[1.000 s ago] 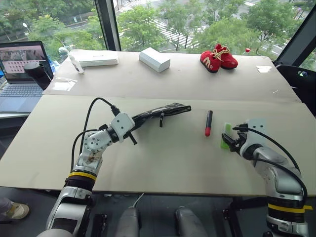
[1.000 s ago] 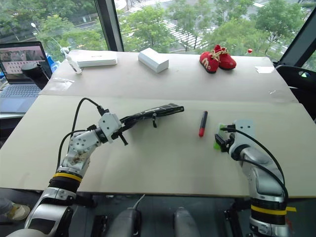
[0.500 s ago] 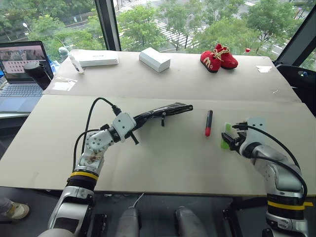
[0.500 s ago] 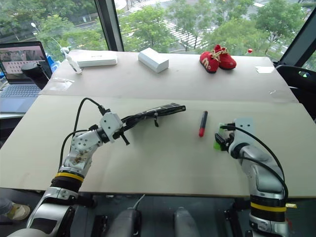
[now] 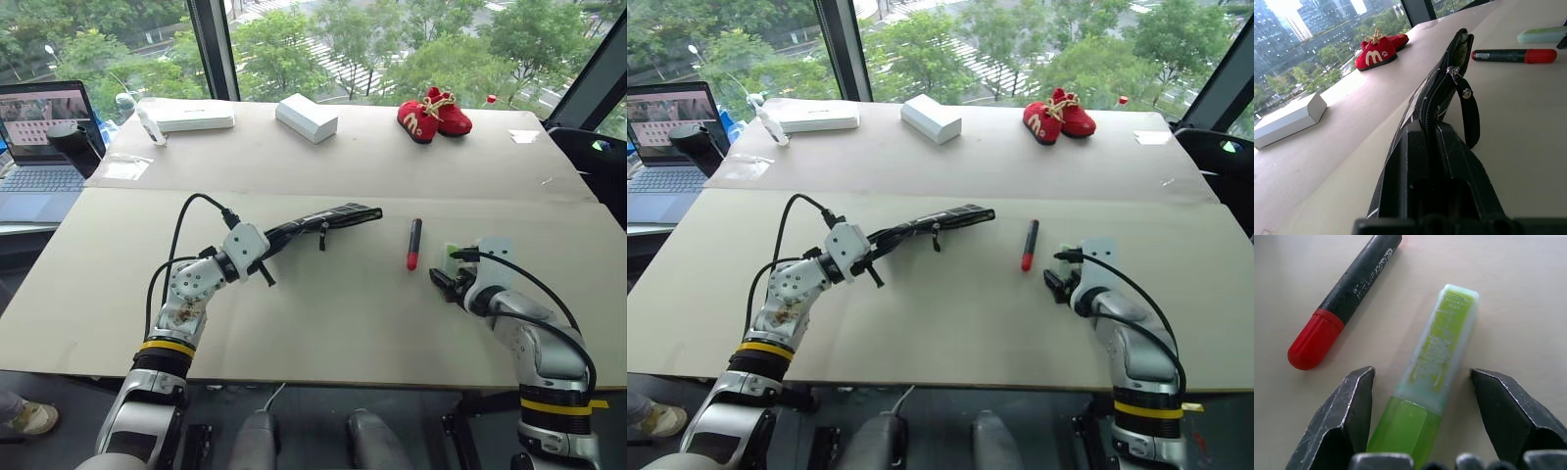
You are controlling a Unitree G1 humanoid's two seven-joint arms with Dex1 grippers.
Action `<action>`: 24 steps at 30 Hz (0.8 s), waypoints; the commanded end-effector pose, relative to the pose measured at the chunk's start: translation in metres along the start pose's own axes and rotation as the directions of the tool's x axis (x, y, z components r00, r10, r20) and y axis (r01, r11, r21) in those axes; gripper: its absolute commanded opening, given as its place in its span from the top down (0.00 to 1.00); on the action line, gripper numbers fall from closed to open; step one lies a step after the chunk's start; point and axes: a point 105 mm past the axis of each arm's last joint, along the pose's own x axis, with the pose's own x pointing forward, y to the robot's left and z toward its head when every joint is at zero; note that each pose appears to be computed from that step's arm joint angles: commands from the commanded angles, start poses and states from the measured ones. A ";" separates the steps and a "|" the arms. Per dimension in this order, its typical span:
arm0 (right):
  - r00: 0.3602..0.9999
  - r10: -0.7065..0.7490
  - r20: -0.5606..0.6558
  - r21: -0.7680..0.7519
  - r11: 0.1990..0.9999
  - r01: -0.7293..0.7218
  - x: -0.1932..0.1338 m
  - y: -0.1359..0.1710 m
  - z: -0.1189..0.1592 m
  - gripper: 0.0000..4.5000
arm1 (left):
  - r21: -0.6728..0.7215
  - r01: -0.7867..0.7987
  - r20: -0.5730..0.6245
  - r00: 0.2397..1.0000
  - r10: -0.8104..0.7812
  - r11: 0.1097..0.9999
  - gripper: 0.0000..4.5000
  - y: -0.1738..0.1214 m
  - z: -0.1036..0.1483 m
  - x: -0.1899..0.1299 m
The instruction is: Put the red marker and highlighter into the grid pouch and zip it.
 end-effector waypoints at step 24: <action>0.763 0.612 0.210 -0.825 0.529 -0.197 -0.042 0.076 0.107 0.77 | 0.009 0.029 0.035 0.999 -0.029 1.000 1.00 0.002 0.013 -0.007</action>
